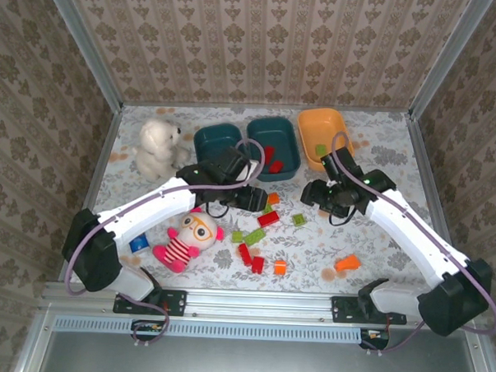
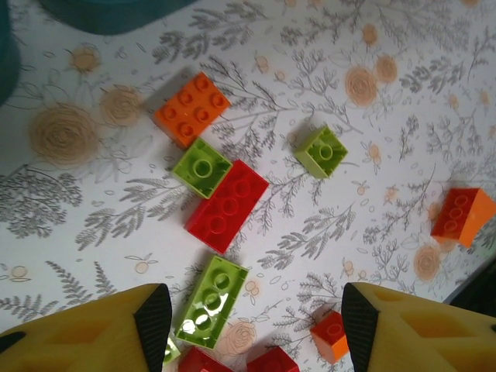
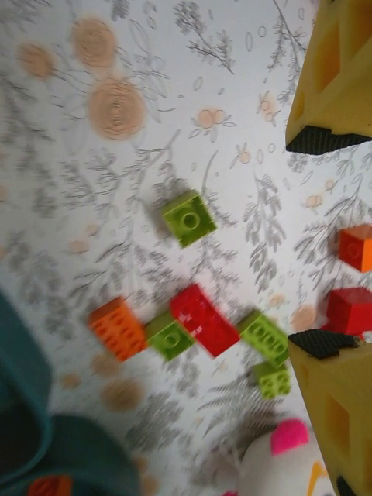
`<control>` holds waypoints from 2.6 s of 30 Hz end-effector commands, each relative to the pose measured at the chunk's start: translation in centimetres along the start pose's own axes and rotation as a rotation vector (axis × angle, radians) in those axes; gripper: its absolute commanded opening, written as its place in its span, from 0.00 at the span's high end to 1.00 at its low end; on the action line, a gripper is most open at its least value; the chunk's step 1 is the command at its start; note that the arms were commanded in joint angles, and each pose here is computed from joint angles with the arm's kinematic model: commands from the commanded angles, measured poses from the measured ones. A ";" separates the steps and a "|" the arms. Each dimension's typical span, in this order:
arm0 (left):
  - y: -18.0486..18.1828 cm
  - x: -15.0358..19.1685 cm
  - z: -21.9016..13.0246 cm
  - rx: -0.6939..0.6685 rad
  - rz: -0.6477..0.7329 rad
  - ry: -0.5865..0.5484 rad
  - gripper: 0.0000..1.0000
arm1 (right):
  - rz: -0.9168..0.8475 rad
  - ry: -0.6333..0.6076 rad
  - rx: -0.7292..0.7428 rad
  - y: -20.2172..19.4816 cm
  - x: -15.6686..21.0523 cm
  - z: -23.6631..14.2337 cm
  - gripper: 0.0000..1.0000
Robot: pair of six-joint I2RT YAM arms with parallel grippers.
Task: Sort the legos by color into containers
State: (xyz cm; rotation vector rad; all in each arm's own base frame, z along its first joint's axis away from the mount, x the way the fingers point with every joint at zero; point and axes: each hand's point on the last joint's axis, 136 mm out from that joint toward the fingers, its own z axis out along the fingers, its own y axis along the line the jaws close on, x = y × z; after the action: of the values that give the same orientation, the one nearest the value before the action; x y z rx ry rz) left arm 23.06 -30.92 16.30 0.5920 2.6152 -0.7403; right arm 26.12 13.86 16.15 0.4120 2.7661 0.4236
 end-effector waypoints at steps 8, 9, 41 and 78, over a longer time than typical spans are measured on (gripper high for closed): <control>0.1 1.0 0.6 -0.016 -0.036 -0.021 0.37 | -0.224 0.326 0.121 -0.6 3.0 8.3 0.23; 0.1 1.0 0.6 -0.015 -0.035 -0.020 0.37 | -0.241 0.352 0.151 -1.0 3.2 8.9 0.23; 0.6 -1.9 -1.4 -0.003 -0.137 -0.122 0.37 | -0.264 0.120 0.266 0.2 -6.2 7.1 0.73; 1.8 -9.7 2.3 0.081 -0.090 -0.121 0.37 | 0.252 -0.128 0.149 -2.8 -29.9 14.7 0.35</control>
State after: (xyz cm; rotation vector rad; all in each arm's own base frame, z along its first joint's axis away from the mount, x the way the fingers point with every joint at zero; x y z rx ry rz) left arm 33.31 -32.23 17.26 0.3123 2.5406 -0.8655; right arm 57.54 4.45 5.89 0.8129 2.6823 0.1732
